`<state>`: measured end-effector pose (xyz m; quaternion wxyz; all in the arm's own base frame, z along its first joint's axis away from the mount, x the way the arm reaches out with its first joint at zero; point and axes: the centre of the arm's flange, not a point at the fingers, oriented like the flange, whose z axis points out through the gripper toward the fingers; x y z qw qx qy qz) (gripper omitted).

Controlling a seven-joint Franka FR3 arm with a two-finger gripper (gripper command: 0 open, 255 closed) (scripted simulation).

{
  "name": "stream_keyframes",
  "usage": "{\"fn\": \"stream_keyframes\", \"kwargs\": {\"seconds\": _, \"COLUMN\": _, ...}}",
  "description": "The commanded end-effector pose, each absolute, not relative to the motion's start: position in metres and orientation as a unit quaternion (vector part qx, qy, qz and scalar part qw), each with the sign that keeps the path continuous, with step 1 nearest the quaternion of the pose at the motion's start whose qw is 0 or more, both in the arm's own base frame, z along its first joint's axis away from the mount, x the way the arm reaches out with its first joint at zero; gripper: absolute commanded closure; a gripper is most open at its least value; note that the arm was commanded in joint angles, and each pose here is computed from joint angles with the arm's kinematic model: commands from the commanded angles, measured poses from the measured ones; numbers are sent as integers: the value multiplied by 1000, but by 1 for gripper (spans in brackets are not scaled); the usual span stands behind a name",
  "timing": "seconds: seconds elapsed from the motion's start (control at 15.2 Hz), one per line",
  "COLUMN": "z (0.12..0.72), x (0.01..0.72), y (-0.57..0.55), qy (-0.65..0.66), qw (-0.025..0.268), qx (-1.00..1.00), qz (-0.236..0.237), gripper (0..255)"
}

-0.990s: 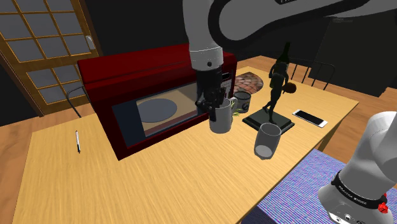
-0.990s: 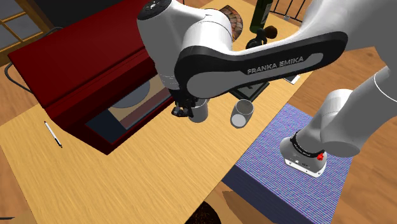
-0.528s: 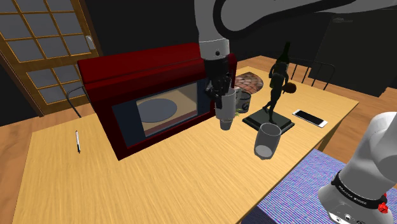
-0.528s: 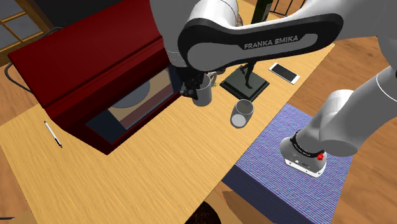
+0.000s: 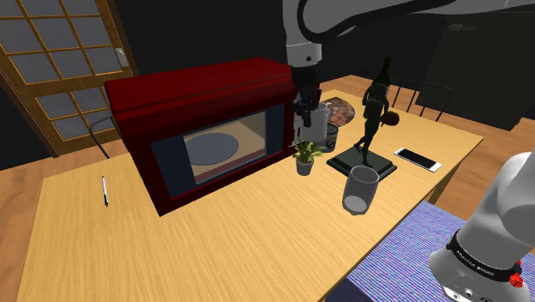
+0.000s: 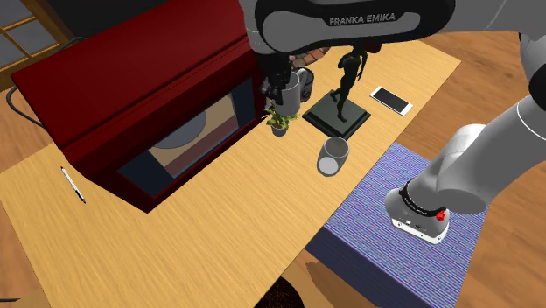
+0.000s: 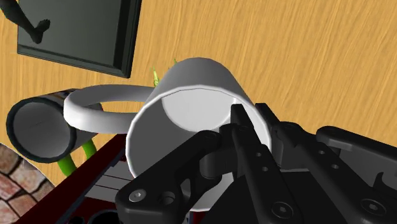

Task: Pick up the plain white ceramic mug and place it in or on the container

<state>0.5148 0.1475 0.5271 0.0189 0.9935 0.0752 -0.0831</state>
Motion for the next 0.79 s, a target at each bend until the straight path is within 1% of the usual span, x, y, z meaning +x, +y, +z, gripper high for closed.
{"fn": "stream_keyframes", "kwargs": {"seconds": 0.0, "z": 530, "x": 522, "y": 124, "qy": 76, "qw": 19, "qx": 993, "qz": -83, "gripper": 255}}
{"fn": "stream_keyframes", "kwargs": {"seconds": 0.73, "z": 538, "x": 577, "y": -10, "qy": 76, "qw": 19, "qx": 993, "qz": -83, "gripper": 255}}
